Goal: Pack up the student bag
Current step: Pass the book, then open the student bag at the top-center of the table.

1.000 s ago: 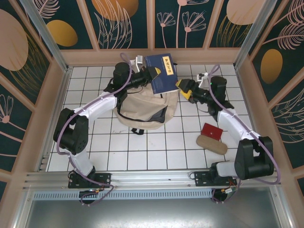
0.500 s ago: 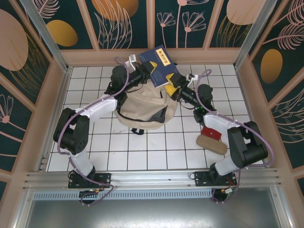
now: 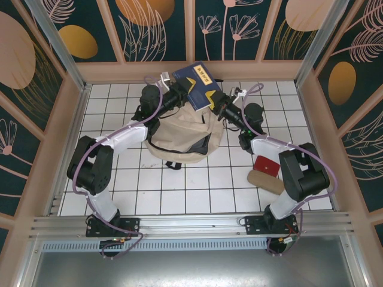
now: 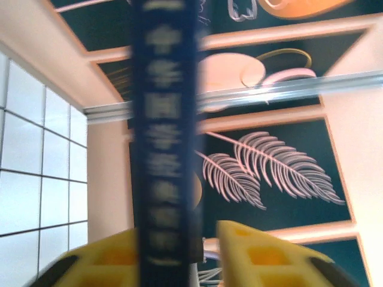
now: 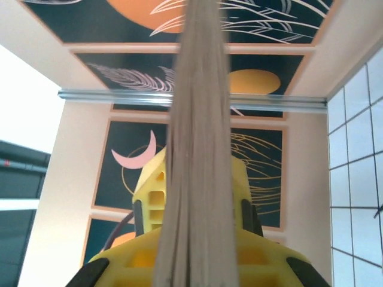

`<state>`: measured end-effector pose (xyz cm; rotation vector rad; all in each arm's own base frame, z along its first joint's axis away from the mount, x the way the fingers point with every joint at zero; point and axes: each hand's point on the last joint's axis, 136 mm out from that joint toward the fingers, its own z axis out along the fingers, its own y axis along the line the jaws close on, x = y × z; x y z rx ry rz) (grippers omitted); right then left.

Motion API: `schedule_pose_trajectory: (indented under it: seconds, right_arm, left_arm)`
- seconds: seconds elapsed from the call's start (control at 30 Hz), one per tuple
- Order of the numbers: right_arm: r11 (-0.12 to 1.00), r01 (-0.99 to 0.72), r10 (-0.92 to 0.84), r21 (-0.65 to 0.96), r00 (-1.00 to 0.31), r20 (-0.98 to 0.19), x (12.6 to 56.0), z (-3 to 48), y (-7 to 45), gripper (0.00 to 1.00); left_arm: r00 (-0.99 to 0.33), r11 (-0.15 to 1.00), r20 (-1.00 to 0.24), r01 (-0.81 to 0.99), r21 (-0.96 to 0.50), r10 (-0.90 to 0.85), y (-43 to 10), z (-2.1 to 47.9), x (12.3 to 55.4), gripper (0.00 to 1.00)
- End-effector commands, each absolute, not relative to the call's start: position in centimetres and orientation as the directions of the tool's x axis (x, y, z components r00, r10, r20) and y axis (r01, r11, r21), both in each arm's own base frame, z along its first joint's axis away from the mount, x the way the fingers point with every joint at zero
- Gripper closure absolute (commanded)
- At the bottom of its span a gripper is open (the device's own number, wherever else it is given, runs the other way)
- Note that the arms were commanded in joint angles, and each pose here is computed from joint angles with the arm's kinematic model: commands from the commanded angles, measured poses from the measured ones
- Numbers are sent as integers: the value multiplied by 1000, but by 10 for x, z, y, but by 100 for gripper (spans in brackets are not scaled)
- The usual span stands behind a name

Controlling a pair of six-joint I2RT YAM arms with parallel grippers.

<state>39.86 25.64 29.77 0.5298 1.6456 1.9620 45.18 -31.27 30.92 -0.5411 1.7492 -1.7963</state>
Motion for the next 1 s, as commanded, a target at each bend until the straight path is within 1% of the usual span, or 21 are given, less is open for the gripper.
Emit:
schedule_pose_trajectory:
  seconds: [0.0, 0.07, 0.13, 0.2, 0.3, 0.37, 0.43, 0.5, 0.6, 0.7, 0.77, 0.9, 0.97]
  right_arm:
    - [-37, -183, 663, 982, -740, -113, 399, 309, 243, 94]
    - [59, -156, 685, 986, -712, -153, 401, 300, 233, 97]
    - [147, -144, 705, 979, -679, -205, 401, 294, 219, 99]
    - [239, -119, 716, 964, -649, -258, 401, 285, 202, 100]
    - [364, -75, 715, 928, -616, -330, 399, 273, 179, 100]
    - [420, -46, 714, 906, -599, -362, 398, 266, 166, 100]
    - [462, -19, 711, 887, -590, -383, 396, 259, 154, 100]
    - [491, -7, 704, 871, -585, -402, 394, 255, 146, 100]
    - [530, 19, 695, 848, -583, -421, 392, 247, 137, 100]
    - [541, 54, 699, 839, -583, -413, 391, 236, 129, 100]
    - [537, 74, 705, 840, -587, -399, 390, 229, 126, 100]
    - [531, 98, 714, 842, -586, -382, 389, 222, 122, 100]
    - [528, 105, 716, 843, -588, -376, 389, 220, 121, 100]
  left_arm:
    - [-691, 124, -156, 97, -988, -706, -293, 316, 451, 49]
    - [-667, 255, -230, 61, -965, -709, -284, 299, 452, 36]
    - [-668, 374, -304, 41, -926, -680, -278, 281, 448, 30]
    - [-683, 493, -379, 32, -869, -624, -271, 262, 441, 27]
    - [-721, 658, -487, 58, -751, -493, -260, 235, 424, 25]
    - [-744, 749, -544, 90, -656, -387, -252, 222, 412, 24]
    - [-768, 841, -566, 69, -537, -299, -238, 204, 400, 24]
    - [-796, 912, -563, 34, -410, -224, -222, 185, 388, 24]
    - [-833, 970, -547, 61, -235, -81, -215, 168, 368, 24]
    - [-858, 985, -514, 99, -141, 13, -221, 161, 354, 23]
    - [-871, 984, -488, 133, -118, 59, -230, 156, 345, 23]
    - [-883, 967, -449, 218, -129, 140, -259, 144, 331, 24]
    - [-887, 969, -430, 228, -92, 168, -264, 131, 332, 25]
